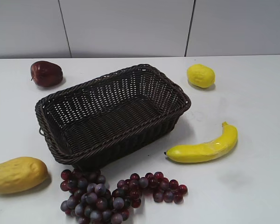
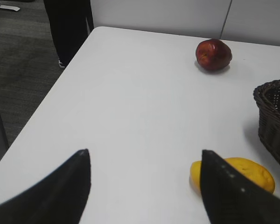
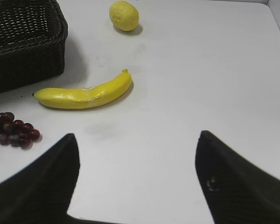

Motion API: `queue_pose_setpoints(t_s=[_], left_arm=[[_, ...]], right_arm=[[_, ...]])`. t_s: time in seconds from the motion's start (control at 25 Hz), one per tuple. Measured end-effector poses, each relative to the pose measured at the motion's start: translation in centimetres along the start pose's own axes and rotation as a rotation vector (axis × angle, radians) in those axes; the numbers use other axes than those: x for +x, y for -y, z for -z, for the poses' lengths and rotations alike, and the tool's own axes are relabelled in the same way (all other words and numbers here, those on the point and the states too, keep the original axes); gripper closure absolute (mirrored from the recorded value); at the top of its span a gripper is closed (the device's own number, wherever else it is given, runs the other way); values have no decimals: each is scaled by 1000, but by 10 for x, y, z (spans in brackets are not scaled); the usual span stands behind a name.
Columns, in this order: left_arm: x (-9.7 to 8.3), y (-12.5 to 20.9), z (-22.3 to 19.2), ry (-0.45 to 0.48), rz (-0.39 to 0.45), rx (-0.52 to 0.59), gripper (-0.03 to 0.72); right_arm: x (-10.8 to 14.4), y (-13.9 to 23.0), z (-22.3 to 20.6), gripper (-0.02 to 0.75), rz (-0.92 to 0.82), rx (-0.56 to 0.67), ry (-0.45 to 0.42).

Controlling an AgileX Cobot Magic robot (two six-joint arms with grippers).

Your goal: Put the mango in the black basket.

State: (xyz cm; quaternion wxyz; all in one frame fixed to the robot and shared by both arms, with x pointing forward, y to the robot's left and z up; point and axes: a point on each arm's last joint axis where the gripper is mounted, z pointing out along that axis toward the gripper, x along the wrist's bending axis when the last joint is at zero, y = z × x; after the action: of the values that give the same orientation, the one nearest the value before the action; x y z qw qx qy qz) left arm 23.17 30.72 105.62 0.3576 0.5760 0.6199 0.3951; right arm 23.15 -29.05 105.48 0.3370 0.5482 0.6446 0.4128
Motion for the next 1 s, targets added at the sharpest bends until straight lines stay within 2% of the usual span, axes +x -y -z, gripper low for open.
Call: queue_pose_setpoints(t_s=[0.68, 0.84, 1.0], left_arm=[[0, 0, 0, 0, -5, 1, 148], [0, -1, -1, 0, -115, 14, 149], [-1, -13, -8, 6, -200, 84, 149]], right_arm=[[0, 0, 0, 146, 0, 0, 0], [0, 0, 0, 146, 0, 0, 0], [0, 0, 0, 146, 0, 0, 0]])
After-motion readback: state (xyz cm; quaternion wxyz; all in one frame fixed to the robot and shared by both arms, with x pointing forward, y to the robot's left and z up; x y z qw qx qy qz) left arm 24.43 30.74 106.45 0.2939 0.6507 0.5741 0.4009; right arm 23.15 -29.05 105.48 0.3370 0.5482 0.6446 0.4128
